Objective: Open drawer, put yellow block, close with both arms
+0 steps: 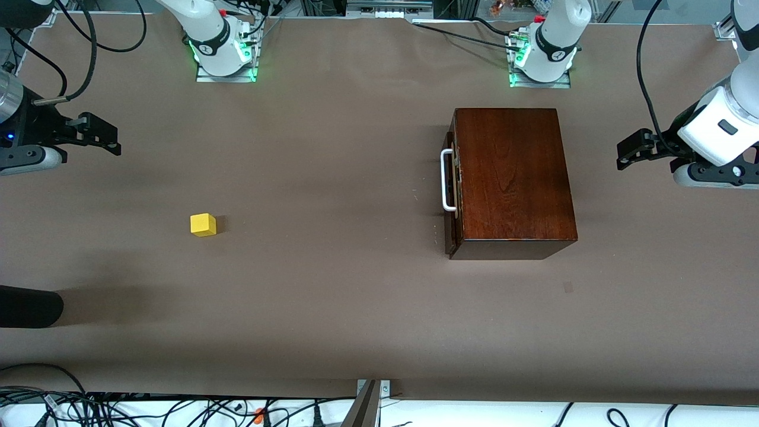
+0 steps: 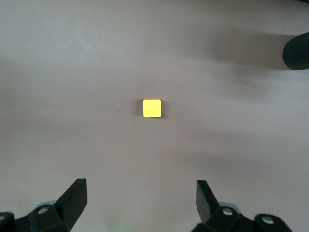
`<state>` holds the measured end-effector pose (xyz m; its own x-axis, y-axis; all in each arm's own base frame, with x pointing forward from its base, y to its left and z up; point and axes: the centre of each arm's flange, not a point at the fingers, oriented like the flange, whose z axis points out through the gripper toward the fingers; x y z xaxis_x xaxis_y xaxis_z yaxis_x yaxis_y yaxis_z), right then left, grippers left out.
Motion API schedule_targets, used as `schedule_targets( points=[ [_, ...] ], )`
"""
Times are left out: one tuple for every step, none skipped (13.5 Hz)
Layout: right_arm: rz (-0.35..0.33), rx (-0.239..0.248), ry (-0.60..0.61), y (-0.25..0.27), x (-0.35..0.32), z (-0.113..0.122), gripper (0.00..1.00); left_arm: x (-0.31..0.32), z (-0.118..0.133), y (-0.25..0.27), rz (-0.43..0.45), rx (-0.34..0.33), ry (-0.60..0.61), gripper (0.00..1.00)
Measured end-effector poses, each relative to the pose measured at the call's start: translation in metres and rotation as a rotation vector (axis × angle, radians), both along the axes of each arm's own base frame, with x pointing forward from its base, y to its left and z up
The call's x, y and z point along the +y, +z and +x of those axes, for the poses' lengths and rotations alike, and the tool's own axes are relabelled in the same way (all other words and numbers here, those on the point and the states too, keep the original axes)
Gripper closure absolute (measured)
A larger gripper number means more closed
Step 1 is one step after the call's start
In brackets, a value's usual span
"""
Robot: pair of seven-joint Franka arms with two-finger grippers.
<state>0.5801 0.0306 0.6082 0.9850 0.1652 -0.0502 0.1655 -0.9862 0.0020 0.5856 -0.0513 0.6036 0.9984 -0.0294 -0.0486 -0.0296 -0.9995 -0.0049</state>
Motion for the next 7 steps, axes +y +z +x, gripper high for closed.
schedule_targets(
  points=[
    [0.000,0.000,0.000,0.0000,0.0000,0.0000,0.00,0.0000,0.0000,0.0000,0.000,0.000,0.000,0.00],
    [0.000,0.000,0.000,0.0000,0.0000,0.0000,0.00,0.0000,0.0000,0.0000,0.000,0.000,0.000,0.00],
    [0.000,0.000,0.000,0.0000,0.0000,0.0000,0.00,0.0000,0.0000,0.0000,0.000,0.000,0.000,0.00],
    [0.000,0.000,0.000,0.0000,0.0000,0.0000,0.00,0.0000,0.0000,0.0000,0.000,0.000,0.000,0.00],
    [0.000,0.000,0.000,0.0000,0.0000,0.0000,0.00,0.0000,0.0000,0.0000,0.000,0.000,0.000,0.00],
    [0.000,0.000,0.000,0.0000,0.0000,0.0000,0.00,0.0002,0.0001,0.0000,0.000,0.000,0.000,0.00],
    [0.000,0.000,0.000,0.0000,0.0000,0.0000,0.00,0.0002,0.0006,0.0005,0.000,-0.006,0.000,0.00]
  ],
)
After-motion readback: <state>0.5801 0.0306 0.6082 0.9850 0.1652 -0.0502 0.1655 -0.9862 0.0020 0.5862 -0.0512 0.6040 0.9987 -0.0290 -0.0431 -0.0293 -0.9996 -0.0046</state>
